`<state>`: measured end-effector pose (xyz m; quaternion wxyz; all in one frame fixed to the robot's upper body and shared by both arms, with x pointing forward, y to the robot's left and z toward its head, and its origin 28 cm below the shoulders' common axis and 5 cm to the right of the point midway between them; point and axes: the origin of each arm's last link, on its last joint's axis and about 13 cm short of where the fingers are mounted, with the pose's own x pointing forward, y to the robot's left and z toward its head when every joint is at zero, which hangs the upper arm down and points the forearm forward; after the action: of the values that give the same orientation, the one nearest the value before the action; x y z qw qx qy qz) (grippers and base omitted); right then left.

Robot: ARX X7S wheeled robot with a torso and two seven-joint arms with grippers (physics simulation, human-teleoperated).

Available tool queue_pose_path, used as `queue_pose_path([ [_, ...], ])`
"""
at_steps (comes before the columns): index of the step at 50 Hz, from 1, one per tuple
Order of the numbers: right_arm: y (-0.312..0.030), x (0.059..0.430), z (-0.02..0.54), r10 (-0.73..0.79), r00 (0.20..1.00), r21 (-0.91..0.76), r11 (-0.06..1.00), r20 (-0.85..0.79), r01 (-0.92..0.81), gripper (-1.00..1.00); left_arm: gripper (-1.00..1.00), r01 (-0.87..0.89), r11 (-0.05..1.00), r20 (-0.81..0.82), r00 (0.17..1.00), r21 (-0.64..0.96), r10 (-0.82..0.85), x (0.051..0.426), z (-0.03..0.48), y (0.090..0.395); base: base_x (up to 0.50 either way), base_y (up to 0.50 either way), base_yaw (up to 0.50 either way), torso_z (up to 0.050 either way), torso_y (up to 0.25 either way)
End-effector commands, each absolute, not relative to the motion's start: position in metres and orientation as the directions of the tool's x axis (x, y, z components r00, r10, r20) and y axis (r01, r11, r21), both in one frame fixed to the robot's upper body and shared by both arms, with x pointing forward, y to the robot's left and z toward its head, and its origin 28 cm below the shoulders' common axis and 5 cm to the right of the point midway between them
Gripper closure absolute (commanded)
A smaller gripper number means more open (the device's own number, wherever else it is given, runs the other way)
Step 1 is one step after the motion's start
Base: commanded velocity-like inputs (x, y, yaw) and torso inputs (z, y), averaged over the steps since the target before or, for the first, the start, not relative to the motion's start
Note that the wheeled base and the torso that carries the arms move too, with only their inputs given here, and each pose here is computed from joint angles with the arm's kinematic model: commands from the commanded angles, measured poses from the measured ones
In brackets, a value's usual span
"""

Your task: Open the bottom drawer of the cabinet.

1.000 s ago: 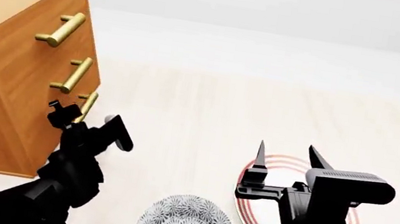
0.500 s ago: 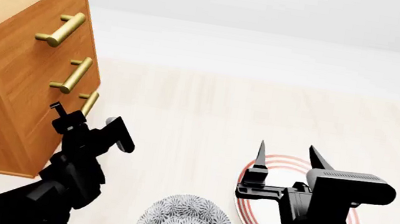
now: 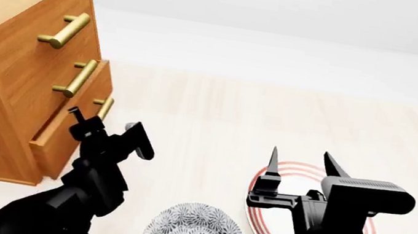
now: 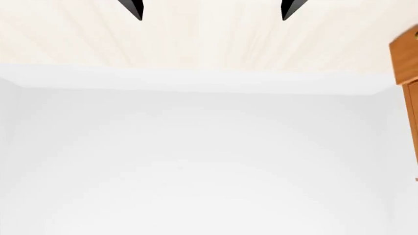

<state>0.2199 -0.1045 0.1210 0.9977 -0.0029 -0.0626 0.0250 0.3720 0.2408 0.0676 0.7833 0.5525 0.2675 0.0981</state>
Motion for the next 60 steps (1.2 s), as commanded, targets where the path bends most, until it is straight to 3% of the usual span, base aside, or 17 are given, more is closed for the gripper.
queue_pose_path([
  [1, -0.105, 0.219, 0.121, 0.049, 0.991, -0.006, 0.999, 0.127, -0.049, -1.0, 1.0, 0.138, 0.344, -0.267, 0.894, 0.929, 0.36, 0.38, 0.08, 0.208, 0.0, 0.0, 0.0, 0.0, 0.0],
  [33, -0.107, 0.218, 0.119, 0.047, 0.991, 0.0, 0.999, 0.127, -0.047, -1.0, 1.0, 0.188, 0.35, -0.278, 0.933, 0.918, 0.227, 0.371, 0.093, 0.156, 0.0, 0.0, 0.0, 0.0, 0.0],
  [60, -0.108, 0.217, 0.118, 0.046, 0.991, 0.001, 0.999, 0.128, -0.046, -1.0, 1.0, 0.191, 0.345, -0.262, 0.95, 0.919, 0.17, 0.369, 0.1, 0.143, 0.0, 0.0, 0.0, 0.001, 0.003],
])
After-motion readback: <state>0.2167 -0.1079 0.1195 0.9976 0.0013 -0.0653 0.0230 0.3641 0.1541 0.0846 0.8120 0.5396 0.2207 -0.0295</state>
